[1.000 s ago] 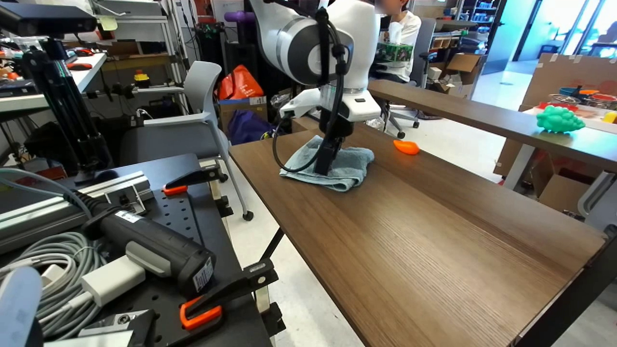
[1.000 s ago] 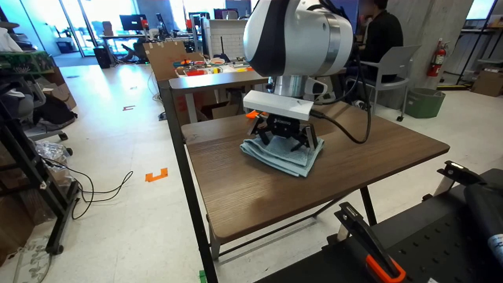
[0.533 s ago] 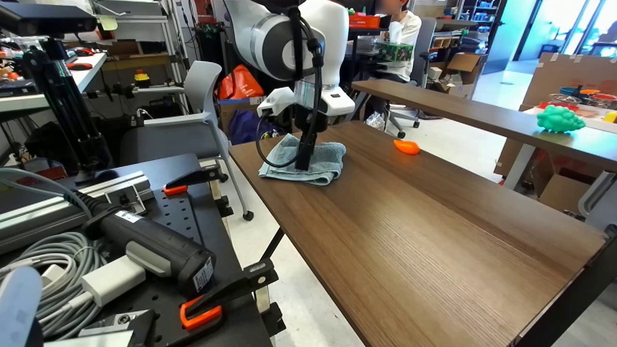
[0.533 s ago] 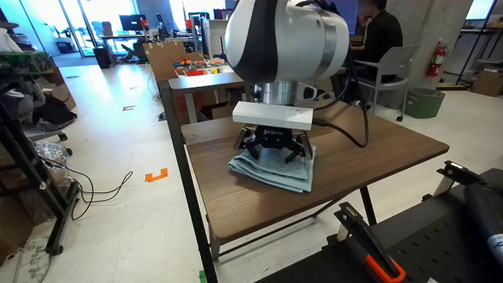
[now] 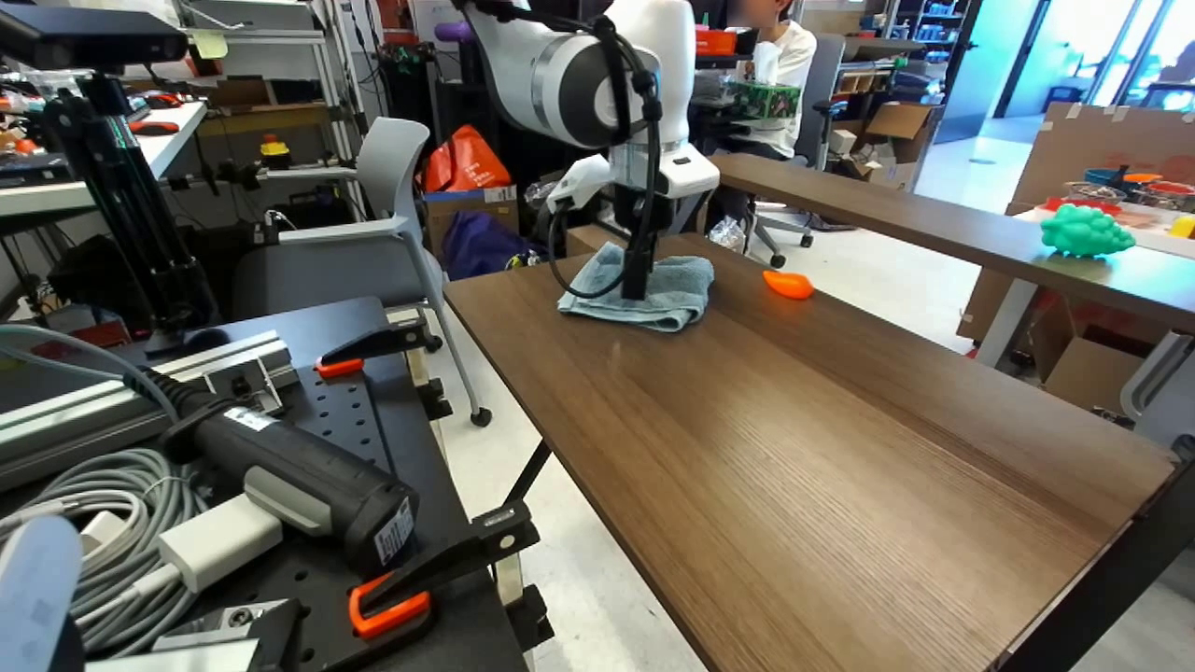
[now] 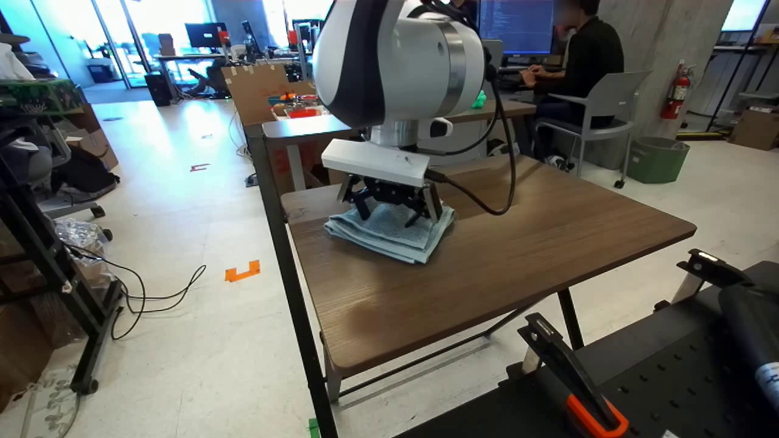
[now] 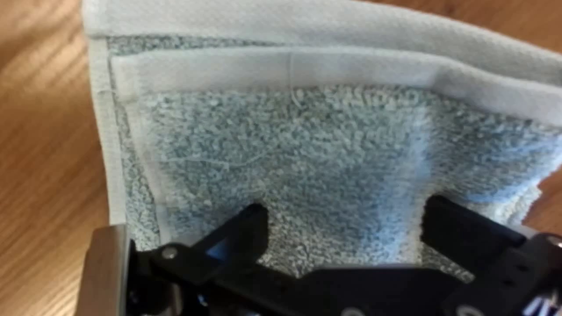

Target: Wipe the table with the towel

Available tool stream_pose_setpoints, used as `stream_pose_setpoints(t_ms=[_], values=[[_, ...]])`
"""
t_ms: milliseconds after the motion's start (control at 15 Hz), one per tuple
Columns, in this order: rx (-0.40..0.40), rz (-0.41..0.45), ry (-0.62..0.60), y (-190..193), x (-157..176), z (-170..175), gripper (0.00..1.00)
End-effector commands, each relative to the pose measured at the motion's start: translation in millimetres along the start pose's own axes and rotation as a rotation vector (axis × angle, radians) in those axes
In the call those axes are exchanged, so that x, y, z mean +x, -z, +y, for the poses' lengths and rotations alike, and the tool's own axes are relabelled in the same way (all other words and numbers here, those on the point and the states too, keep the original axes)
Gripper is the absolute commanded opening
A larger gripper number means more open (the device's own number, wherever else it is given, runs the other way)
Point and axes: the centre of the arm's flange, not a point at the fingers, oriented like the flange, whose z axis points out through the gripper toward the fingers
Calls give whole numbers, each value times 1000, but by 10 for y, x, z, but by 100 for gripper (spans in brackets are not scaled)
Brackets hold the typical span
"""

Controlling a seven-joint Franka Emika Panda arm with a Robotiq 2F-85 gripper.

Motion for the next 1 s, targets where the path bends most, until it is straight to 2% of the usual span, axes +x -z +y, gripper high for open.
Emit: stream_pose_setpoints(t_ms=[0,200,400,600,733,933], values=[[49,46,-107,-67,582,-149,100],[71,64,-114,-52,710,-99,100],[45,48,-50,-75,461,13,100],[-26,-17,83,-15,60,377,100],[-42,-37,181,91,-161,654,100],[-58,-74,329,240,-322,991,100]])
